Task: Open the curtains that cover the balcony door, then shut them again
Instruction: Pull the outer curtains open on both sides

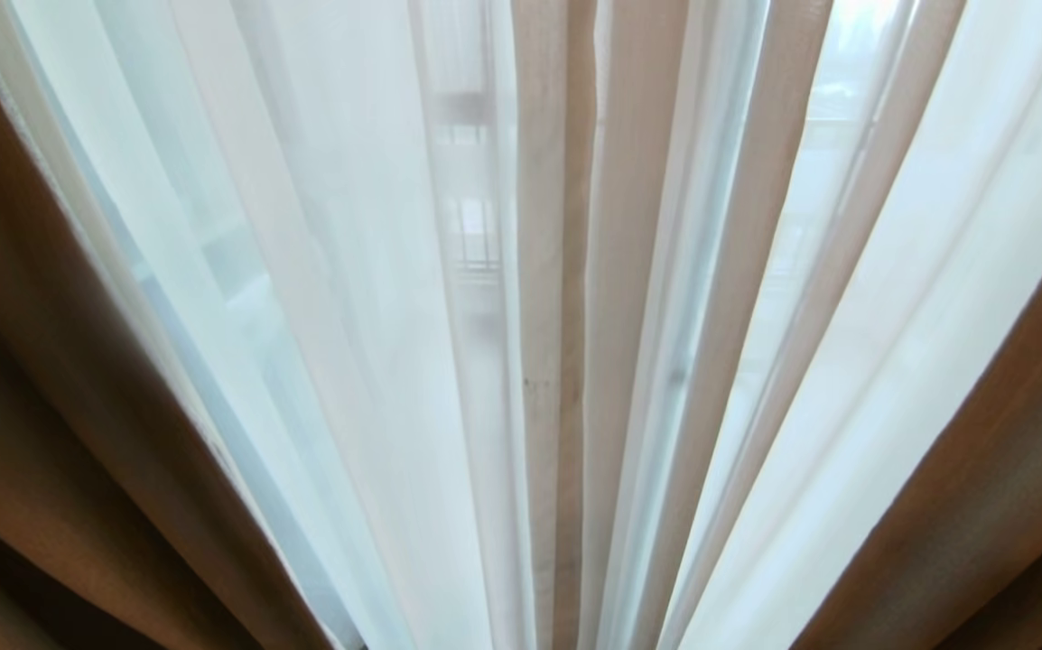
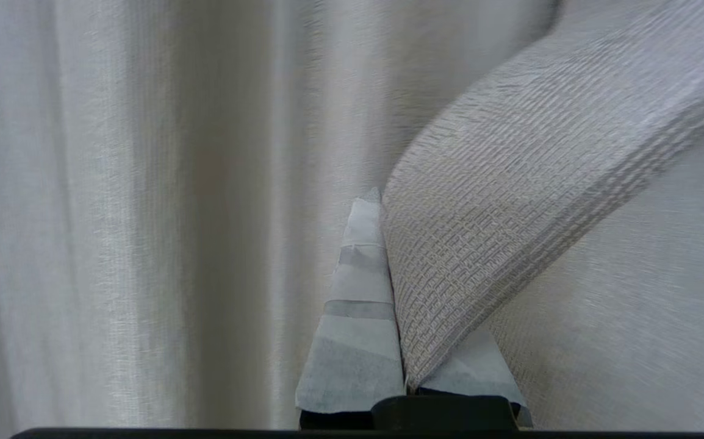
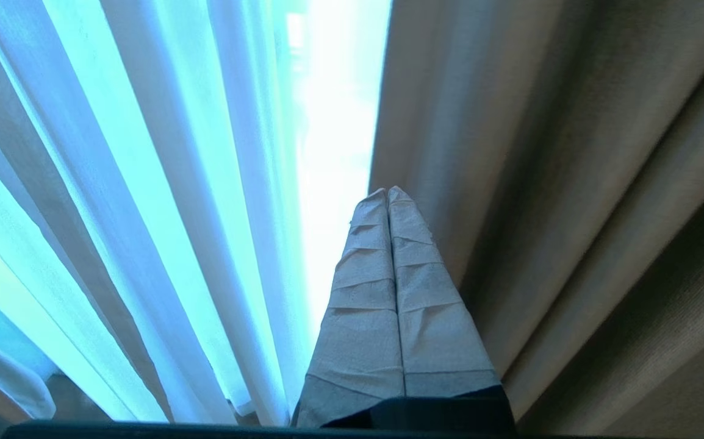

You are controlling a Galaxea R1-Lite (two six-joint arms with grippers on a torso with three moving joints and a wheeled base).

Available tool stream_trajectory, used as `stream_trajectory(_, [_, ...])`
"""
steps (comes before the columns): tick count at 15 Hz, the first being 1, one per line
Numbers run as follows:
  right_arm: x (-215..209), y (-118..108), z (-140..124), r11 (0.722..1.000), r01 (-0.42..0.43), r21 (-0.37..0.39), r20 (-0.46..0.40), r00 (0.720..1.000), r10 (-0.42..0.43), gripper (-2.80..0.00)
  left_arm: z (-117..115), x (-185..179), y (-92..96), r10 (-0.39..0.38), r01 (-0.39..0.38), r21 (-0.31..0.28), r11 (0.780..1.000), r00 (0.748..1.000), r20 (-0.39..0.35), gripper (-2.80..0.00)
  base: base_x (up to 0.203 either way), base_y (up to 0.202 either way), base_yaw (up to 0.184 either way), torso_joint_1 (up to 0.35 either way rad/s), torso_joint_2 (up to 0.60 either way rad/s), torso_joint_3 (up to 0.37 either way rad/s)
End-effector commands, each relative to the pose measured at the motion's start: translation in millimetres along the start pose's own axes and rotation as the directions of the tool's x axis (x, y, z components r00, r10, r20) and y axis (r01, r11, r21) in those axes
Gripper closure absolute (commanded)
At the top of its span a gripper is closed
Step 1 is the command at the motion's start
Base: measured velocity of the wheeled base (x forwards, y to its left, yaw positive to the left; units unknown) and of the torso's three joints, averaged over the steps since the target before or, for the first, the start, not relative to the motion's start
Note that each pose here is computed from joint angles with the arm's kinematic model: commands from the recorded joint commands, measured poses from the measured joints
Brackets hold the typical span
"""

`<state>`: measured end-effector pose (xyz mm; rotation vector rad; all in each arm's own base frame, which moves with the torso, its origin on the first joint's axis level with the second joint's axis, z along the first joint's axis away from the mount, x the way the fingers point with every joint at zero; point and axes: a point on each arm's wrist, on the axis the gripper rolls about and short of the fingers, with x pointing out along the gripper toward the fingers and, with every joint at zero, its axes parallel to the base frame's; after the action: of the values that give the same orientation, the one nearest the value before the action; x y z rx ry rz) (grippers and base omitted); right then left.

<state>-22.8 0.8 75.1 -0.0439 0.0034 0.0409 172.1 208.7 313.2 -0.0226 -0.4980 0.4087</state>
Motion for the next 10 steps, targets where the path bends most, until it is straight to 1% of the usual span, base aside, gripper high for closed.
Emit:
stream_trajectory(1, [0, 0, 0, 1.000, -0.001, -0.001, 0.001, 1.000, 0.001, 0.00, 3, -5, -4.6, -0.008, 0.008, 0.000, 1.000, 1.000, 0.007, -2.80, 0.000, 0.000, 0.000, 0.000, 0.00, 0.000])
stream_trajectory(6, [0, 0, 0, 1.000, -0.001, -0.001, 0.000, 1.000, 0.001, 0.00, 8, -24, -13.4, -0.002, 0.002, -0.004, 1.000, 1.000, 0.007, -2.80, 0.000, 0.000, 0.000, 0.000, 0.00, 0.000])
stream_trajectory(10, [0, 0, 0, 1.000, -0.001, -0.001, 0.000, 1.000, 0.001, 0.00, 7, -59, -27.7, 0.023, -0.023, -0.016, 1.000, 1.000, -0.019, -2.80, 0.000, 0.000, 0.000, 0.000, 0.00, 0.000])
